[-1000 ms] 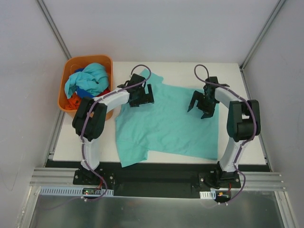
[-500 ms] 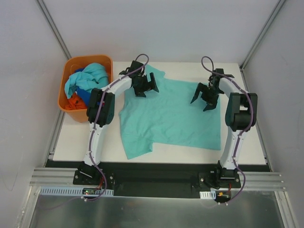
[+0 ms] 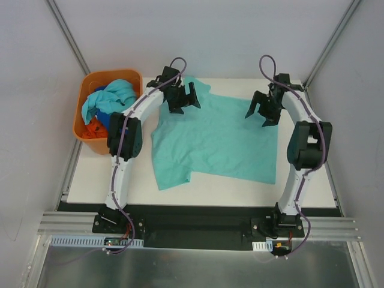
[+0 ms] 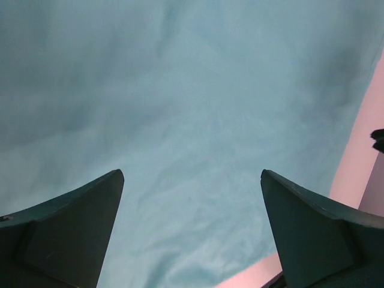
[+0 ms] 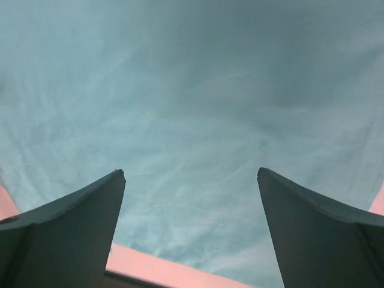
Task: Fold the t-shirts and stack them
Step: Flatten out the tshirt, then grap the side of the flattened tshirt closest away from the robot with both arms
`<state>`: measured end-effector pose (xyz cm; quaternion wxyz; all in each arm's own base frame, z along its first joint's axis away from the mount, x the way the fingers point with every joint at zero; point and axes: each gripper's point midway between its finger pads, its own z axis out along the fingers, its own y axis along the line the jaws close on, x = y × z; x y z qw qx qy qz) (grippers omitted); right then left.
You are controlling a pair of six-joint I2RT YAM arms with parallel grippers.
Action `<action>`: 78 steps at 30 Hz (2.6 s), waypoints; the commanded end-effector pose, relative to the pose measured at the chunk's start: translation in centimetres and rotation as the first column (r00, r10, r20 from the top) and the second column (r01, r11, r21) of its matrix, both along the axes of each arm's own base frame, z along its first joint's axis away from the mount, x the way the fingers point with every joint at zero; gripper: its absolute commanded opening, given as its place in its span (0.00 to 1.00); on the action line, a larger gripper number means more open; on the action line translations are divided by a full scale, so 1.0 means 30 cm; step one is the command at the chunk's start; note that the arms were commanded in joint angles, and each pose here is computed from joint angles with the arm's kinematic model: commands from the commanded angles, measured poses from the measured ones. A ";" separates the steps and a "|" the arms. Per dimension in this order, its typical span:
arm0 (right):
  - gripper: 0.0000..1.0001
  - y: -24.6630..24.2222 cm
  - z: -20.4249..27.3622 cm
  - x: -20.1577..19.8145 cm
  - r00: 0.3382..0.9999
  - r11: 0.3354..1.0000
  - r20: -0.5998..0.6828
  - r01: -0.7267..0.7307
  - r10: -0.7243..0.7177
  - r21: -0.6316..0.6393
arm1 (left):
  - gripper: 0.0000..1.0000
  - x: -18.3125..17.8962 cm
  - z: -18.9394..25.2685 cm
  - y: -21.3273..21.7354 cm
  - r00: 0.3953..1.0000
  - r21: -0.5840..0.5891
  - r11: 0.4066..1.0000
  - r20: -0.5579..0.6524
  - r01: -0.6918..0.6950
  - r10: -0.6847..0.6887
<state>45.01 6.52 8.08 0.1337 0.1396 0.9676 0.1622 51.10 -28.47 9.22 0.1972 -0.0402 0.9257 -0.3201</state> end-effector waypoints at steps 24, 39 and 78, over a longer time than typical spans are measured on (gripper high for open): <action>0.97 -0.223 0.087 -0.857 0.882 0.894 0.355 0.397 -0.309 -0.210 | 0.74 -1.187 -0.161 0.512 0.887 0.153 0.880 -0.041 -0.450 0.460; 0.97 -0.267 0.004 -0.906 0.879 0.831 0.228 0.472 -0.419 -0.293 | 0.24 -1.184 -0.270 0.440 0.909 0.184 0.913 -0.141 -0.365 0.392; 0.55 -0.239 -0.178 -0.897 0.831 0.811 0.083 0.554 -0.549 -0.188 | 0.00 -1.200 -0.217 0.390 0.943 0.039 0.950 -0.116 -0.311 0.313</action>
